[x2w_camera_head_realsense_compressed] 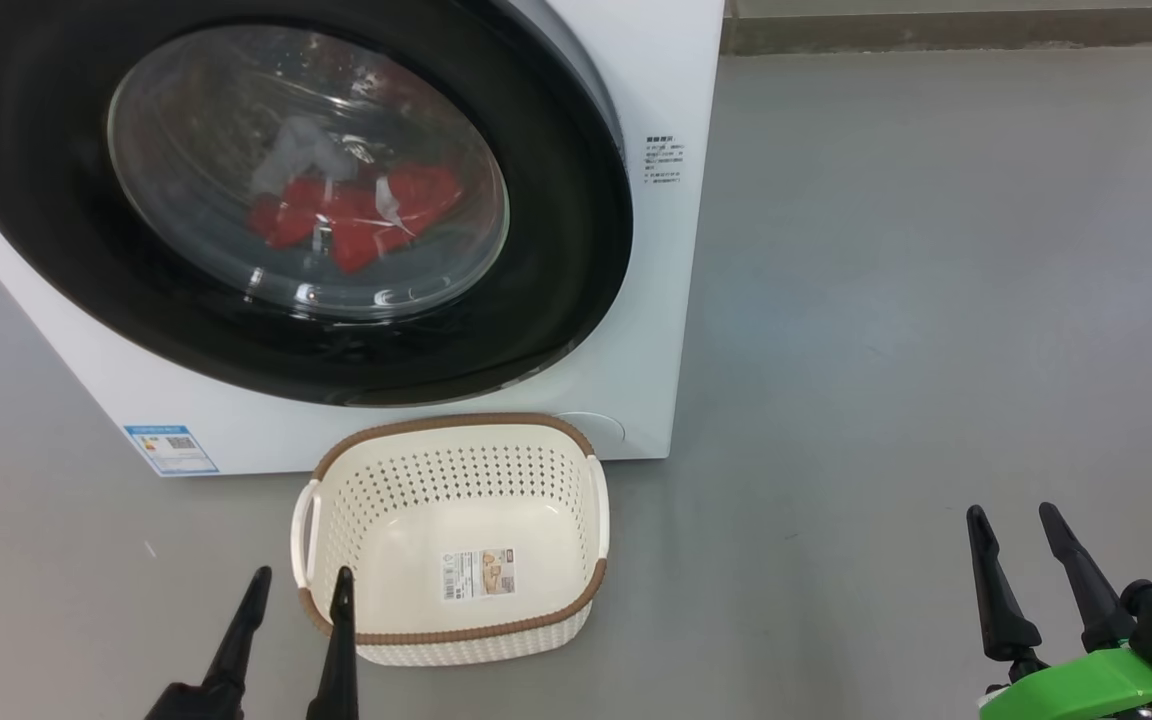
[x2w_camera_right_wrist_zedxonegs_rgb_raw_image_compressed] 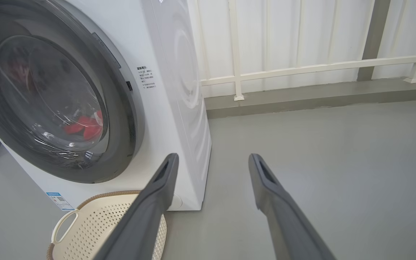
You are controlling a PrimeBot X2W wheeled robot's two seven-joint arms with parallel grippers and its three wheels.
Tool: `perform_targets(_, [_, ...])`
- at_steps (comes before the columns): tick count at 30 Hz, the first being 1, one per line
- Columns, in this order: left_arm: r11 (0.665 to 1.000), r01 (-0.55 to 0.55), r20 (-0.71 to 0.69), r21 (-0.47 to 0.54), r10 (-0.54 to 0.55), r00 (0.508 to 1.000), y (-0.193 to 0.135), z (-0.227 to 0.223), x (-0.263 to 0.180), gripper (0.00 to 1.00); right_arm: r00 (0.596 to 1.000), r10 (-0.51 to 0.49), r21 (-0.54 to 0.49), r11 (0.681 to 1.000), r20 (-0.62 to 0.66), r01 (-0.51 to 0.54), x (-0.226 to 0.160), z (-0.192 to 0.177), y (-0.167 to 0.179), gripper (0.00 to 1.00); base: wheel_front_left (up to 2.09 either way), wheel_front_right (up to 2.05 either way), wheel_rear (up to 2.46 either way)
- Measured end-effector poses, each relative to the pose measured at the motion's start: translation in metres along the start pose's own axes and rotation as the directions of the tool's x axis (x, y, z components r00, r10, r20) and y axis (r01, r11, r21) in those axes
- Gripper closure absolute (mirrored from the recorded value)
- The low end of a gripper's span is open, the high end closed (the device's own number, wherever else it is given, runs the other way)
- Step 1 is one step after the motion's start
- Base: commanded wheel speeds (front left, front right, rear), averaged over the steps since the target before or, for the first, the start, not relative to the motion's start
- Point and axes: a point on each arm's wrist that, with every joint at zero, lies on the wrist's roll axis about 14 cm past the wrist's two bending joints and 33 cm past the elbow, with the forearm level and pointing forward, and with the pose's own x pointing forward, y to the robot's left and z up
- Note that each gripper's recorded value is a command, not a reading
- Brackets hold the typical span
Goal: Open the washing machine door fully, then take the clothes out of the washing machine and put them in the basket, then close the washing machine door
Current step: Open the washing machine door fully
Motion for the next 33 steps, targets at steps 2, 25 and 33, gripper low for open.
perform_targets(2, [1.000, -0.001, 0.000, 0.000, 0.001, 1.000, 0.000, 0.000, 0.000, 0.00, 1.000, 0.005, 0.007, 1.000, 0.011, -0.005, 0.001, 0.003, 0.003, 0.42, 0.00, 0.00, 0.00])
perform_targets(25, [0.999, 0.029, -0.003, -0.029, -0.029, 1.000, -0.011, -0.003, 0.021, 0.00, 0.908, 0.146, 0.376, 0.876, 0.392, -0.303, 0.114, 0.133, 0.085, 1.00, 0.00, 0.00, 0.00])
perform_targets(33, [0.999, 0.030, -0.013, -0.041, -0.030, 0.999, -0.011, -0.009, 0.037, 0.00, 0.858, 0.300, 0.341, 0.823, 0.418, -0.454, 0.161, 0.155, 0.129, 1.00, 0.00, 0.00, 0.00])
